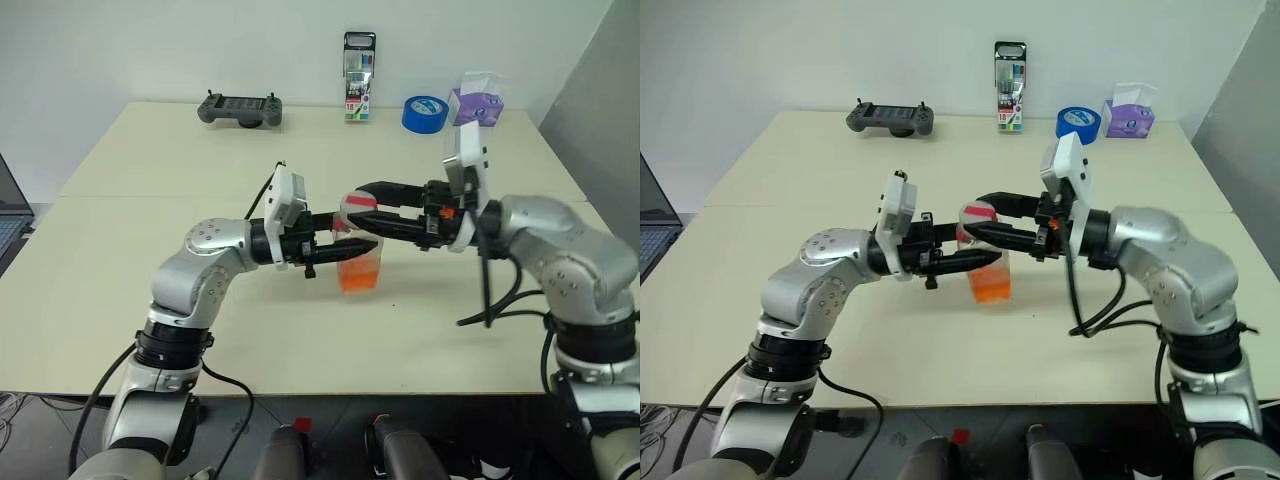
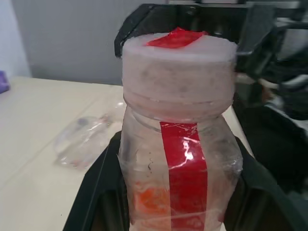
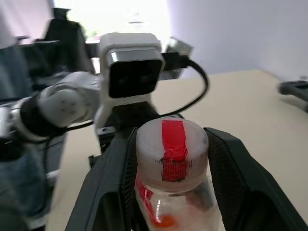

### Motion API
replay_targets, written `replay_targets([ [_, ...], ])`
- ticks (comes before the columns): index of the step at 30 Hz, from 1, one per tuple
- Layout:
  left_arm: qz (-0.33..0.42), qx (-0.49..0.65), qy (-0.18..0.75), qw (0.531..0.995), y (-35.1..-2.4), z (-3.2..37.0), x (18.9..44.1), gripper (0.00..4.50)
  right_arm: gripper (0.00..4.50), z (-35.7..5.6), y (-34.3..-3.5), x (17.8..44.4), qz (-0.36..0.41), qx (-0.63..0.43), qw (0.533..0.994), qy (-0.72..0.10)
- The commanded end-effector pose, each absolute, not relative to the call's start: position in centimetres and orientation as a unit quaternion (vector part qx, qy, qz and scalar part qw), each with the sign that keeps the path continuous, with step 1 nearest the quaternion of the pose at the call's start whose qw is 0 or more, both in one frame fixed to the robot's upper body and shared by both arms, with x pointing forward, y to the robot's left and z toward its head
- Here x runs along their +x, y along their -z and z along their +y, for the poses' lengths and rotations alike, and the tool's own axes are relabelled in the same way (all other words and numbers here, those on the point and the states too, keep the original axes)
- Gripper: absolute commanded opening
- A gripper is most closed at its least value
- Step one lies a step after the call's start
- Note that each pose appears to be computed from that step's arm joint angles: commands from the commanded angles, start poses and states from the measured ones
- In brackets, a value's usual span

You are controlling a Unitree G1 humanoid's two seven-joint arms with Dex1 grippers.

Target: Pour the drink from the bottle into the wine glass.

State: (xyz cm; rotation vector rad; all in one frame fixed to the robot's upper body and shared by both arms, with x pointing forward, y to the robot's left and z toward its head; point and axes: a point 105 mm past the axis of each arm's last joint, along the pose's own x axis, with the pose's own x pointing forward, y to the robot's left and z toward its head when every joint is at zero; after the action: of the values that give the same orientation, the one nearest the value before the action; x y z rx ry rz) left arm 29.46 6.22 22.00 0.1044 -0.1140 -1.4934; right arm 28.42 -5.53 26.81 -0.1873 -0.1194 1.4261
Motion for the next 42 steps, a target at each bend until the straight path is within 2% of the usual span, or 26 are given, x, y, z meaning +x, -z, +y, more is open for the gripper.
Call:
replay_targets([
  [1,-0.086,0.069,0.748,0.654,-23.8,5.1,26.3,1.87,1.80,-6.4,-27.3,29.5,-0.051,-0.104,0.741,-0.662],
  [3,-0.089,0.074,0.740,0.662,-24.0,5.2,26.8,1.87,1.80,-7.0,-27.7,29.7,-0.047,-0.094,0.746,-0.657],
  [10,-0.097,0.089,0.680,0.722,-23.5,6.1,29.5,1.87,4.31,-10.0,-28.4,28.2,-0.030,-0.067,0.796,-0.601],
  [11,-0.098,0.086,0.673,0.728,-23.4,6.2,29.7,1.87,4.46,-10.1,-28.2,27.7,-0.026,-0.068,0.801,-0.595],
  [16,-0.108,0.069,0.644,0.754,-23.4,6.2,30.7,1.87,4.46,-9.0,-26.7,26.2,-0.045,-0.058,0.844,-0.531],
  [24,-0.109,0.061,0.650,0.750,-23.3,5.0,30.7,1.87,4.46,-6.1,-27.1,27.2,-0.116,-0.019,0.898,-0.424],
  [36,-0.104,0.060,0.654,0.747,-23.1,4.9,30.7,1.87,4.46,-5.3,-26.6,26.9,-0.120,0.006,0.899,-0.422],
  [39,-0.102,0.063,0.653,0.747,-23.0,5.1,30.7,1.87,3.87,-5.4,-26.5,26.7,-0.119,0.007,0.897,-0.427],
  [42,-0.100,0.065,0.652,0.749,-22.9,5.3,30.8,1.87,2.79,-5.4,-26.3,26.6,-0.117,0.008,0.895,-0.430],
])
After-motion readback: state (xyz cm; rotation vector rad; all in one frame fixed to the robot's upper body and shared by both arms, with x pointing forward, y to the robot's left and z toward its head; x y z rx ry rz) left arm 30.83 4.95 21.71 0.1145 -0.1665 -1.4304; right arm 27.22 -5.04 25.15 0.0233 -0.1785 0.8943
